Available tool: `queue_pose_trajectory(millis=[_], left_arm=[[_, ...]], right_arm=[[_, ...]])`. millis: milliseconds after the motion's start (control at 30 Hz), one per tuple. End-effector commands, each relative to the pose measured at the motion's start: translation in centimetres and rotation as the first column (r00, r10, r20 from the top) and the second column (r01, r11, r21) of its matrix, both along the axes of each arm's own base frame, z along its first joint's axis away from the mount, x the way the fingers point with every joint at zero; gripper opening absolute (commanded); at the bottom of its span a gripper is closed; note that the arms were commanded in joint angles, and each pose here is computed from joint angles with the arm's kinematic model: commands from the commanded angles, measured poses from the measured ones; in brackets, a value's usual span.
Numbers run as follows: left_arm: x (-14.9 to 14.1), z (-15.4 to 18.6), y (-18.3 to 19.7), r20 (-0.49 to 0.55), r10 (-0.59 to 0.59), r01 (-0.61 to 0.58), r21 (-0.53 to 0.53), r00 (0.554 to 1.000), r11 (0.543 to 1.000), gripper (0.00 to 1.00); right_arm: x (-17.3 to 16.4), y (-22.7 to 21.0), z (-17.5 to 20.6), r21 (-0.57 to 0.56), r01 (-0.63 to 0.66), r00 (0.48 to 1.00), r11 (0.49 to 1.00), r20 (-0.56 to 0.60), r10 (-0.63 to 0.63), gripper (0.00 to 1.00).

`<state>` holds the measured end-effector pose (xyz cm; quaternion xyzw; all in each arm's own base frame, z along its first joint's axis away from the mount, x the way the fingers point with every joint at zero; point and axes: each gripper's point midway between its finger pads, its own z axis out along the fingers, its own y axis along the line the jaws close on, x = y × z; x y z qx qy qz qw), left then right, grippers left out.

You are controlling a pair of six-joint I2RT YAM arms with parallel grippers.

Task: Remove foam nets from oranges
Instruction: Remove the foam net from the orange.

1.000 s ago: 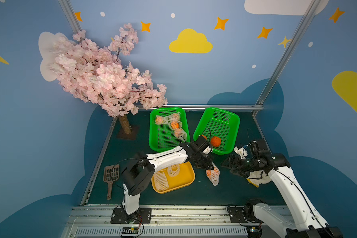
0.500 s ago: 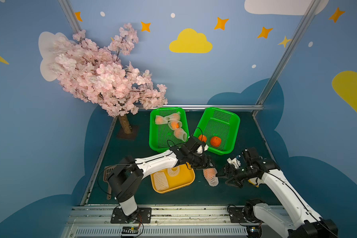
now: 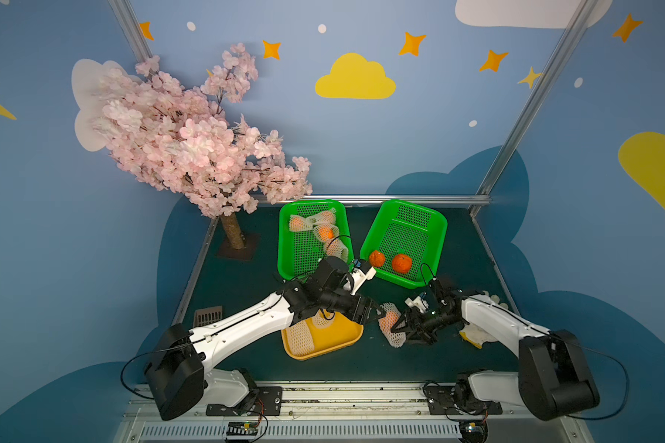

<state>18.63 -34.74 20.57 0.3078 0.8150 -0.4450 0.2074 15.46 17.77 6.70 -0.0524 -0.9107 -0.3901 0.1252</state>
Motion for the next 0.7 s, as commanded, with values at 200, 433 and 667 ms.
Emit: queue_pose_trajectory(millis=[200, 433, 667], left_arm=[[-0.3, -1.0, 0.5, 0.46, -0.192, 0.189, 0.053, 0.867, 0.981, 0.77], [-2.1, -4.4, -3.1, 0.508, -0.419, 0.352, 0.226, 0.753, 0.908, 0.77], [-2.5, -6.9, -6.8, 0.483, -0.464, 0.393, 0.247, 0.743, 0.886, 0.76]], right_arm=[[2.6, 1.1, 2.4, 0.059, -0.057, 0.997, 0.997, 0.056, 0.054, 0.0], [1.8, 1.3, 4.5, 0.117, -0.004, 0.999, 0.993, -0.049, 0.01, 0.0], [2.3, 1.5, 4.4, 0.159, 0.061, 0.993, 0.985, -0.115, -0.043, 0.0]])
